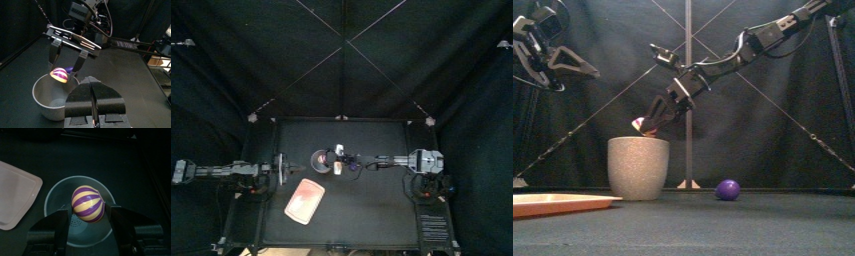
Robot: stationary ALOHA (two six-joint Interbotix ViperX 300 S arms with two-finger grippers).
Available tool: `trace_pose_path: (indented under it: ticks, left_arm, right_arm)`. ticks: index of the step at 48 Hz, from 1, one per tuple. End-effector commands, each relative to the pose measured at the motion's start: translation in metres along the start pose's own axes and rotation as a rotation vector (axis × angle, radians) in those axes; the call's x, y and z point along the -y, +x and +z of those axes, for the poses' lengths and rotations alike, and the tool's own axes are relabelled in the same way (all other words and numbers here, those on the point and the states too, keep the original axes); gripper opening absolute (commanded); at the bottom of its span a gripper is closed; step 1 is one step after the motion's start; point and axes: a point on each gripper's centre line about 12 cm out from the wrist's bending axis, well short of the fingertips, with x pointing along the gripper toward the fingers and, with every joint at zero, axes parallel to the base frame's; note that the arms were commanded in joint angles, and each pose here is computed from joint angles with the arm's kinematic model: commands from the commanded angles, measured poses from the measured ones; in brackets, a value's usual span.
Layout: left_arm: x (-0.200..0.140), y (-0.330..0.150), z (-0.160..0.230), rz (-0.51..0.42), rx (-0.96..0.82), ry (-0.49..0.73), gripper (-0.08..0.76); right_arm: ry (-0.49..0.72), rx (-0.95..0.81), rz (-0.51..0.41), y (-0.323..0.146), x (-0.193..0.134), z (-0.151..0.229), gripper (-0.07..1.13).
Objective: Pick the onion then place it in the grey bowl
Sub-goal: Drop onion in the grey bowl and return to neutral
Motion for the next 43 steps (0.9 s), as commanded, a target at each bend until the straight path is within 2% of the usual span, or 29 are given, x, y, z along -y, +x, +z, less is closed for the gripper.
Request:
trace_pose_path:
  ticks: [1, 10, 25, 32, 43]
  left_arm:
    - [0.000, 0.001, 0.005, 0.002, 0.016, 0.001, 0.046]
    - [0.000, 0.001, 0.005, 0.002, 0.016, 0.001, 0.046]
    - [0.000, 0.001, 0.005, 0.002, 0.017, 0.001, 0.046]
    - [0.000, 0.001, 0.005, 0.002, 0.016, 0.001, 0.046]
    - [-0.004, 0.001, 0.010, 0.023, 0.045, 0.002, 0.046]
  right_arm:
    - [0.017, 0.061, -0.018, -0.006, 0.009, 0.023, 0.84]
    - [0.017, 0.062, -0.017, -0.006, 0.009, 0.023, 0.97]
    - [0.016, 0.066, -0.012, -0.012, 0.006, 0.025, 0.99]
    - [-0.030, 0.074, 0.020, -0.029, -0.012, 0.023, 0.99]
    - [-0.004, 0.186, 0.098, -0.074, -0.046, 0.033, 0.99]
